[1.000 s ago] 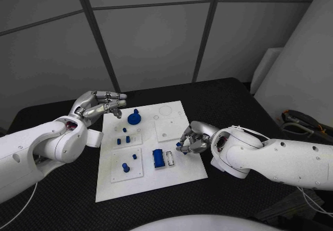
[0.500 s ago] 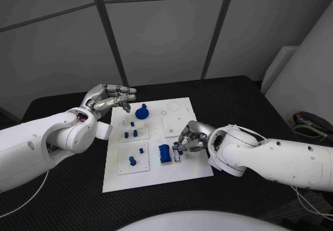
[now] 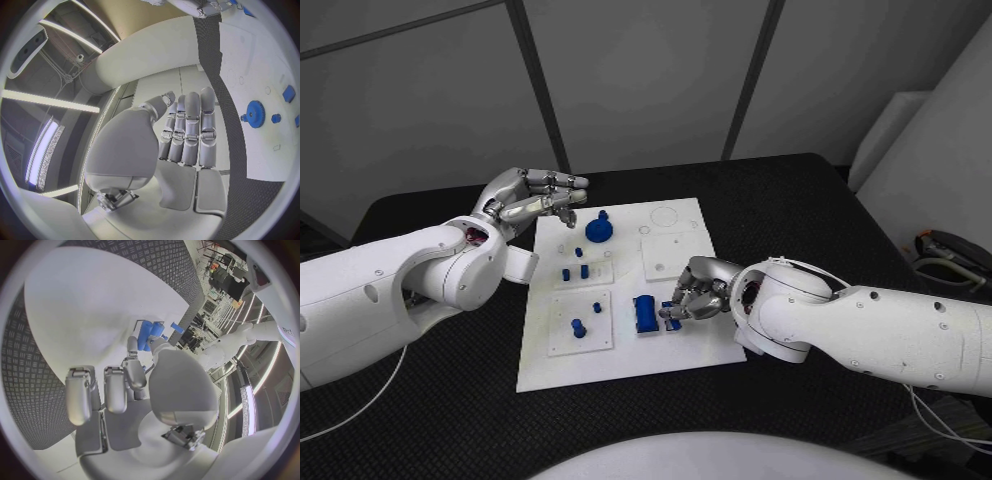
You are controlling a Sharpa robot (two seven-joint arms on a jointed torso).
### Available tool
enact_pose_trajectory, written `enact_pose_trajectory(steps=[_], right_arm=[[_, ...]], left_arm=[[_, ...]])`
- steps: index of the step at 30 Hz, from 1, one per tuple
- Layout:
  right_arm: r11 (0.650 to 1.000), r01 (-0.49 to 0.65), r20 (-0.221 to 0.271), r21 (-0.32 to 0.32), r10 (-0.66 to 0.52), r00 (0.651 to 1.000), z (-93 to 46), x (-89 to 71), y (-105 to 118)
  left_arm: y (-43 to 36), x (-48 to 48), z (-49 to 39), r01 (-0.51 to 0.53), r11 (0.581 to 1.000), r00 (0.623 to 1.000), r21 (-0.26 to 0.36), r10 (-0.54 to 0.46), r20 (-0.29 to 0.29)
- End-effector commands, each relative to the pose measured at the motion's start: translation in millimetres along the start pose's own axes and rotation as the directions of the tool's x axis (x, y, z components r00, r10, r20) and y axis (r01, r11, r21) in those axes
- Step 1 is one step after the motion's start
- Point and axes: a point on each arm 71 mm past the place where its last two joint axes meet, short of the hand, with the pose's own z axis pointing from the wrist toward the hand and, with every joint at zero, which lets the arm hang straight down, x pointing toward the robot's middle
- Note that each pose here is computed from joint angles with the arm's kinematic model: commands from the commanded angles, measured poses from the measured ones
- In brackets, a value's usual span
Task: Assemble the parts on the task board
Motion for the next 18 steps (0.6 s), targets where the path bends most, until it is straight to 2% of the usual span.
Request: enact_pose_trajectory(steps=[1, 11, 18], right_arm=[[0.998, 0.050, -0.012, 0.024, -0.050, 0.999, 0.3, 1.1, -2.0], [0.998, 0.062, 0.039, 0.028, -0.063, 0.997, -1.4, -2.3, -2.2], [0.997, 0.066, 0.044, 0.027, -0.067, 0.997, -1.4, -2.6, -1.9]], left_arm=[[-1.5, 1.0, 0.0, 0.005, 1.000, 1.000, 0.006, -0.005, -0.010], [-1.5, 0.2, -0.3, 0.004, 1.000, 1.000, 0.006, -0.004, -0.008], [-1.5, 0.0, -0.5, 0.004, 1.000, 1.000, 0.006, -0.004, -0.008]])
